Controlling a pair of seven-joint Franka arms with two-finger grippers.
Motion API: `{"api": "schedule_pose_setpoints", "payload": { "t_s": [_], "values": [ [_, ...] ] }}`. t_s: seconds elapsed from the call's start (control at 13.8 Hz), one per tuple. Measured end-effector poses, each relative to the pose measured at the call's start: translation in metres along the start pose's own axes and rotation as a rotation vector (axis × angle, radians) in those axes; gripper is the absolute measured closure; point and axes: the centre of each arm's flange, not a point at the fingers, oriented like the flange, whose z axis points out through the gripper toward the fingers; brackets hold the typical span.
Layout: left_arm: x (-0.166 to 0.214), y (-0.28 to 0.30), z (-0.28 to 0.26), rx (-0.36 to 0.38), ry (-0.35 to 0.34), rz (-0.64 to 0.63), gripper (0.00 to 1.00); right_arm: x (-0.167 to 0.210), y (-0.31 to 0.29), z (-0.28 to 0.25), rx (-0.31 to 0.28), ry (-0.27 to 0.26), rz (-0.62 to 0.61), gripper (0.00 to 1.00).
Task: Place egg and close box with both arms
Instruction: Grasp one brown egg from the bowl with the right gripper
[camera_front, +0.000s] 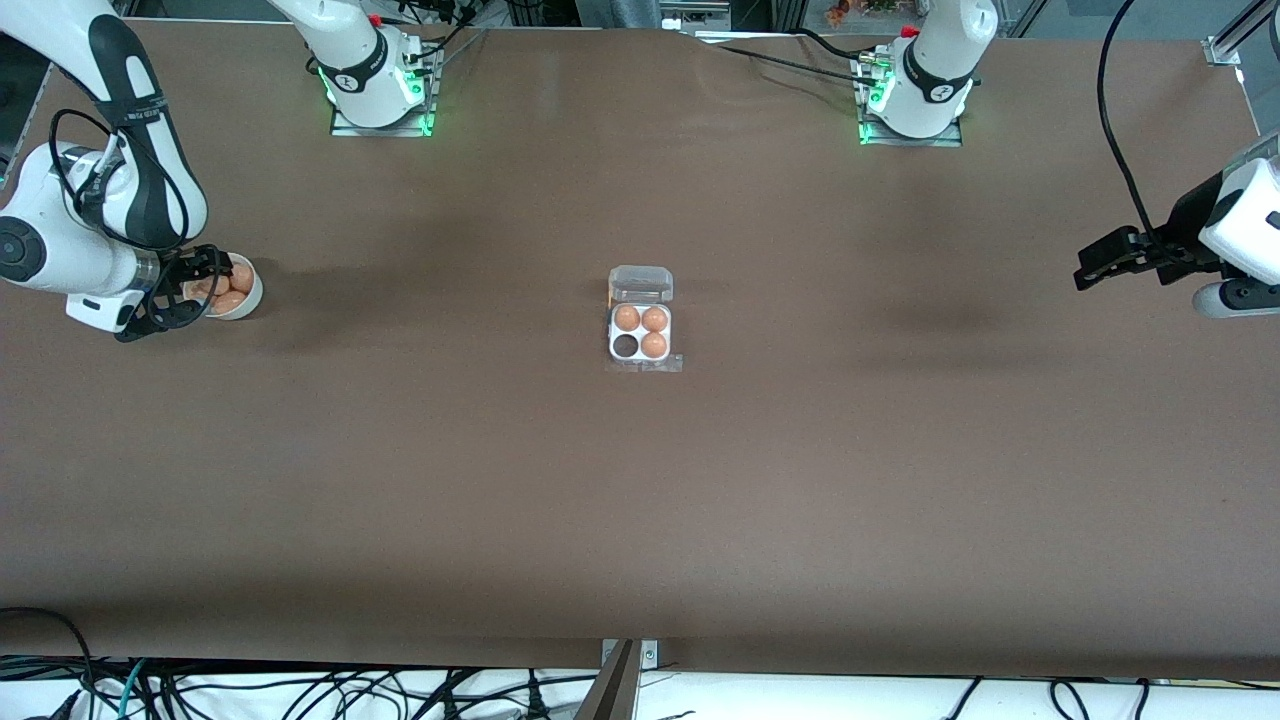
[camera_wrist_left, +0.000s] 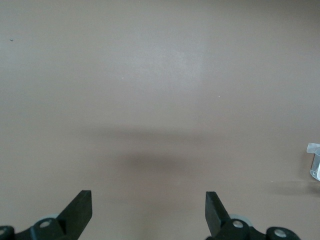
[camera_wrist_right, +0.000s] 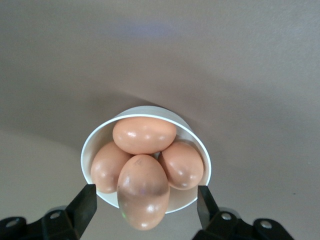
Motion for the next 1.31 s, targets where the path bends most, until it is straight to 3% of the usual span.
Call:
{"api": "schedule_pose_setpoints", "payload": {
  "t_s": [0.07, 0.22, 0.36, 0.44, 1.02, 1.31],
  "values": [
    [0.0, 0.0, 0.0, 0.0, -0.003, 0.0, 0.0, 0.0, 0.0, 0.002, 0.002, -0.004, -0.002, 0.15],
    [0.0, 0.0, 0.0, 0.0, -0.004, 0.0, 0.0, 0.0, 0.0, 0.005, 0.005, -0.009, -0.003, 0.38],
    [0.0, 0.0, 0.0, 0.0, -0.005, 0.0, 0.0, 0.0, 0.0, 0.005, 0.005, -0.01, -0.003, 0.42],
    [0.0, 0.0, 0.0, 0.0, -0.005, 0.0, 0.0, 0.0, 0.0, 0.004, 0.005, -0.009, -0.003, 0.51],
    [0.0, -0.002, 0.0, 0.0, -0.006, -0.004, 0.0, 0.001, -0.002, 0.003, 0.031, -0.021, 0.008, 0.51],
    [0.0, -0.002, 0.0, 0.0, -0.005, -0.004, 0.0, 0.016, -0.007, -0.034, 0.07, -0.06, 0.055, 0.51]
  ]
}}
